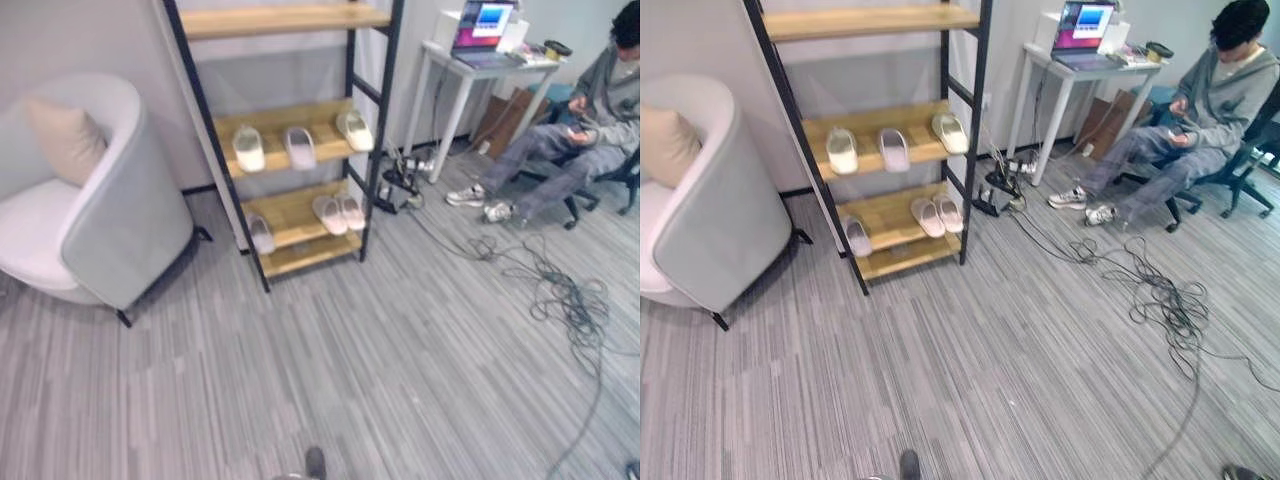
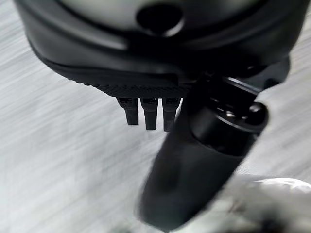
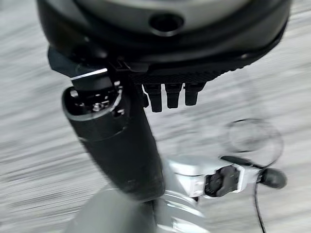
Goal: Arrange the slippers neatly on the shoe rack.
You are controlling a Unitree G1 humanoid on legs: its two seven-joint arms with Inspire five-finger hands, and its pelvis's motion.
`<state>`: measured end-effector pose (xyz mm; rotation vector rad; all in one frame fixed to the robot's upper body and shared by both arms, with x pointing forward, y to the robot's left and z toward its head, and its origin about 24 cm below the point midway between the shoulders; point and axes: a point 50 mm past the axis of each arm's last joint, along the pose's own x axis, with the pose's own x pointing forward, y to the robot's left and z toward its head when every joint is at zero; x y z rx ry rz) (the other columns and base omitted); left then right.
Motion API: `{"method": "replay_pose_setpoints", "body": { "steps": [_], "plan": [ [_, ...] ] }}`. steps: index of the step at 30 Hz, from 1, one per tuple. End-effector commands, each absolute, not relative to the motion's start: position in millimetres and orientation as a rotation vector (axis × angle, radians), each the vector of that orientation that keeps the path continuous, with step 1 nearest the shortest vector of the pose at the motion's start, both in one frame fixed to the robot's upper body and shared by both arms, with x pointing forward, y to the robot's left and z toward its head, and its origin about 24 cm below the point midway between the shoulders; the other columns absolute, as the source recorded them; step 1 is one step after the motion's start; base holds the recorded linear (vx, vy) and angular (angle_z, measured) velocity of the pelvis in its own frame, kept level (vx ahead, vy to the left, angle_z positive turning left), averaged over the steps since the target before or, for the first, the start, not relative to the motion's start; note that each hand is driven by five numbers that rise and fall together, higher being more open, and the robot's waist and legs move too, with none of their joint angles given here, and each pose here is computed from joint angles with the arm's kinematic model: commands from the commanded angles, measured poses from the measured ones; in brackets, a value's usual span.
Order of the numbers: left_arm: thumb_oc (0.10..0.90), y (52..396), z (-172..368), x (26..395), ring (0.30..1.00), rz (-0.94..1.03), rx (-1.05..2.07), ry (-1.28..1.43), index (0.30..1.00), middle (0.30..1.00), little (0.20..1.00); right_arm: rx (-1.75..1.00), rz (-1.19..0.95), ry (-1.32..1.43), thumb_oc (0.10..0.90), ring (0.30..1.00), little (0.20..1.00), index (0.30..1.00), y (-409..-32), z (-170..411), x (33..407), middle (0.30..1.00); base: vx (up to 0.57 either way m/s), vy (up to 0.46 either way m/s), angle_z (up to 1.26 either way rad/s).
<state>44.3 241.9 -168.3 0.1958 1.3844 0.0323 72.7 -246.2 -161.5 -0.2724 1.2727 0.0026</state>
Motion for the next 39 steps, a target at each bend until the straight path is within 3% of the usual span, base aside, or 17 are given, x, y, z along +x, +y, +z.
{"method": "replay_pose_setpoints", "body": {
  "steps": [1, 7, 13, 14, 17, 29, 39],
  "plan": [
    [0.800, 234, -158, 101, 0.900, 0.083, 0.077, 1.160, 0.900, 0.900, 0.900, -0.317, 0.087, 1.197, 0.800, 0.900, 0.900, 0.900, -239, -158, 93, 0.900, 0.63, 0.165, 0.33],
    [0.800, 220, -154, 124, 0.900, -0.008, 0.150, 1.095, 0.900, 0.900, 0.900, -0.326, 0.075, 1.202, 0.800, 0.900, 0.900, 0.900, -243, -157, 89, 0.900, 0.46, -0.016, 0.77],
    [0.800, 220, -167, 83, 0.900, -0.054, 0.187, 1.275, 0.900, 0.900, 0.900, -0.329, 0.076, 1.271, 0.800, 0.900, 0.900, 0.900, -247, -161, 72, 0.900, 0.45, -0.113, 0.44],
    [0.800, 223, -173, 46, 0.900, -0.036, 0.176, 1.400, 0.900, 0.900, 0.900, -0.317, 0.057, 1.320, 0.800, 0.900, 0.900, 0.900, -251, -162, 57, 0.900, 0.51, -0.168, 0.40],
    [0.800, 227, -173, 39, 0.900, -0.007, 0.155, 1.423, 0.900, 0.900, 0.900, -0.285, 0.023, 1.318, 0.800, 0.900, 0.900, 0.900, -252, -162, 56, 0.900, 0.33, -0.173, 0.08],
    [0.800, 223, -166, 83, 0.900, -0.020, 0.243, 1.261, 0.900, 0.900, 0.900, -0.282, -0.032, 1.219, 0.800, 0.900, 0.900, 0.900, -255, -156, 81, 0.900, 0.36, -0.048, 0.10],
    [0.800, 241, -167, 62, 0.900, 0.087, 0.198, 1.344, 0.900, 0.900, 0.900, -0.234, -0.006, 1.214, 0.800, 0.900, 0.900, 0.900, -244, -159, 82, 0.900, 0.28, 0.178, -0.17]
  ]
}}
